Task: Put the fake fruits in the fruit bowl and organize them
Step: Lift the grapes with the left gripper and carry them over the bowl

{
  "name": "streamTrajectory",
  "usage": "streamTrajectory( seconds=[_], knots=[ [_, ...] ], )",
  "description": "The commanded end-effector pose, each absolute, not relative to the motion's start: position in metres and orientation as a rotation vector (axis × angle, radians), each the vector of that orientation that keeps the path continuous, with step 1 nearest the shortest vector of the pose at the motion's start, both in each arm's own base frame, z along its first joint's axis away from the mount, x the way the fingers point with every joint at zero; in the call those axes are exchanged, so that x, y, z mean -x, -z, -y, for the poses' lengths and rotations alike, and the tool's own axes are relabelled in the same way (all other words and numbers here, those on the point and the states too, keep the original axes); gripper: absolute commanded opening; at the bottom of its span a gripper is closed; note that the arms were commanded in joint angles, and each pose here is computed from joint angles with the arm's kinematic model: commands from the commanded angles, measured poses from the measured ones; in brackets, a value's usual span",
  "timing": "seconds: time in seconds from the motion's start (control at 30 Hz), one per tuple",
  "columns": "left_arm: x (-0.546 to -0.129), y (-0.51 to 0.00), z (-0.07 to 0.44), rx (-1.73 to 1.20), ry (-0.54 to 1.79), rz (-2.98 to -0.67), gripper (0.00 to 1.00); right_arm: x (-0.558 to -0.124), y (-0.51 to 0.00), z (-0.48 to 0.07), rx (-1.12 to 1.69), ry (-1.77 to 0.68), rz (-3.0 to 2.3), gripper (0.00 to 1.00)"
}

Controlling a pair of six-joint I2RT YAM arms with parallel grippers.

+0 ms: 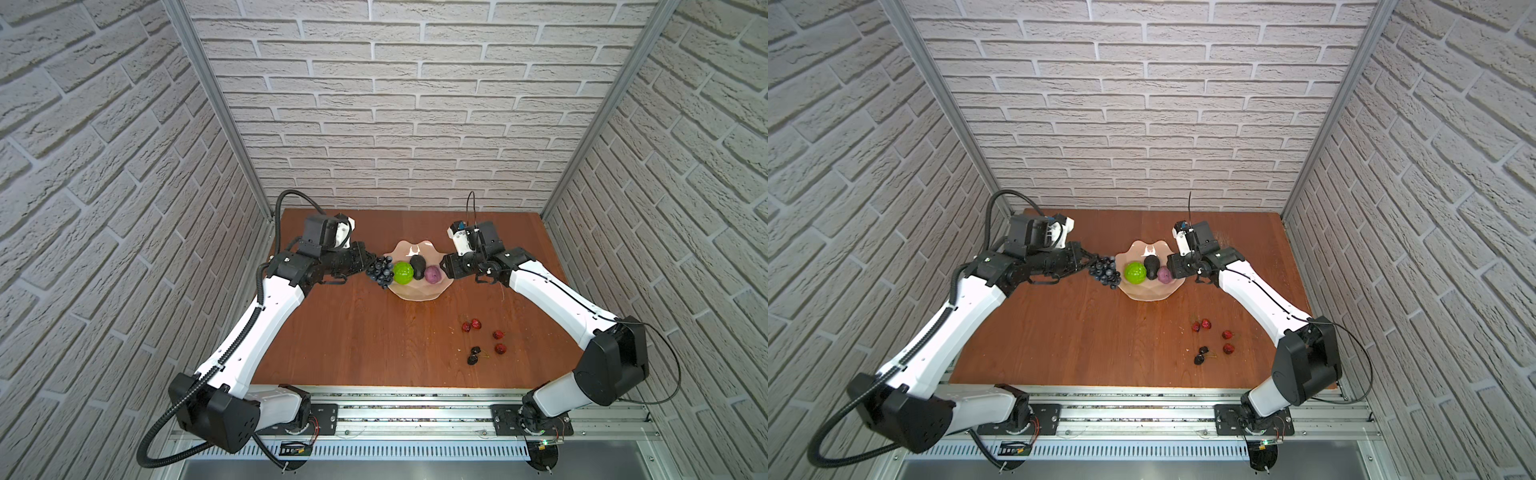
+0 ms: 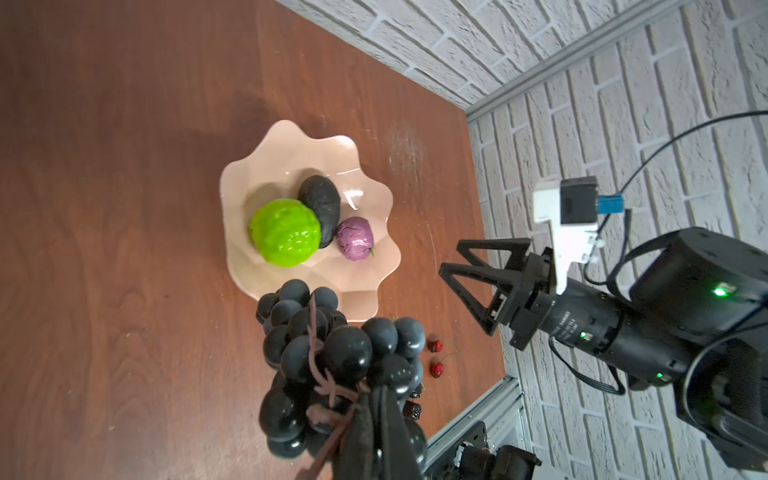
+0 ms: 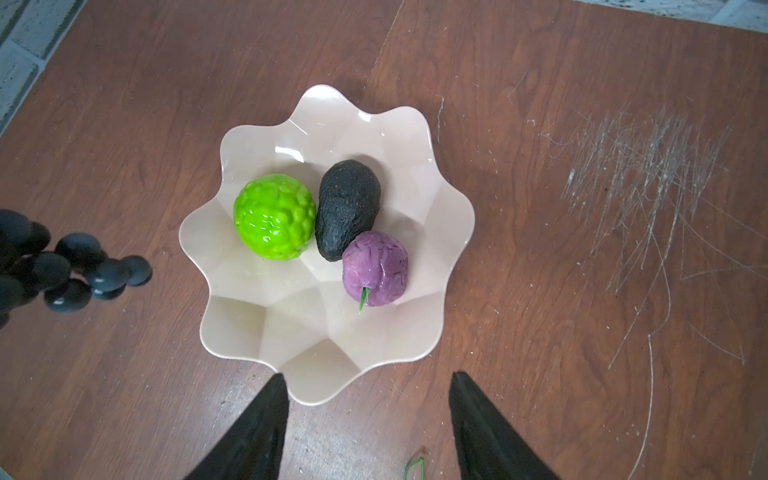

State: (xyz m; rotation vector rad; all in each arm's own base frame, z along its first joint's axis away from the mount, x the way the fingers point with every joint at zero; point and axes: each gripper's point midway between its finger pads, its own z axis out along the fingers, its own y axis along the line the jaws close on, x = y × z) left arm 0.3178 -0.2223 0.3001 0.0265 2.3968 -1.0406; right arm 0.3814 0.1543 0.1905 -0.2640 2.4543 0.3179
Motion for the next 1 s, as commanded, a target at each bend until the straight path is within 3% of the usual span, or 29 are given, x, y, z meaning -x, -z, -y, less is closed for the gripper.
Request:
streamTrajectory(
  seconds=[0.0, 0.3, 0.97],
  knots=[
    [-0.323, -0.32, 0.257, -0.198, 1.154, -2.344, 0.0, -0.382, -0.204, -0.148, 0.217, -0.368, -2.406, 0.63],
    [-0.348, -0.306, 0.322, -0.333, 1.25, -2.371, 0.0, -0.376, -0.196, -0.13, 0.174, -0.36, -2.414, 0.63],
    [-0.358, -0.275, 0.372, -0.38, 1.385, -2.397, 0.0, -0.364, -0.193, -0.113, 0.17, -0.299, -2.415, 0.64]
  ],
)
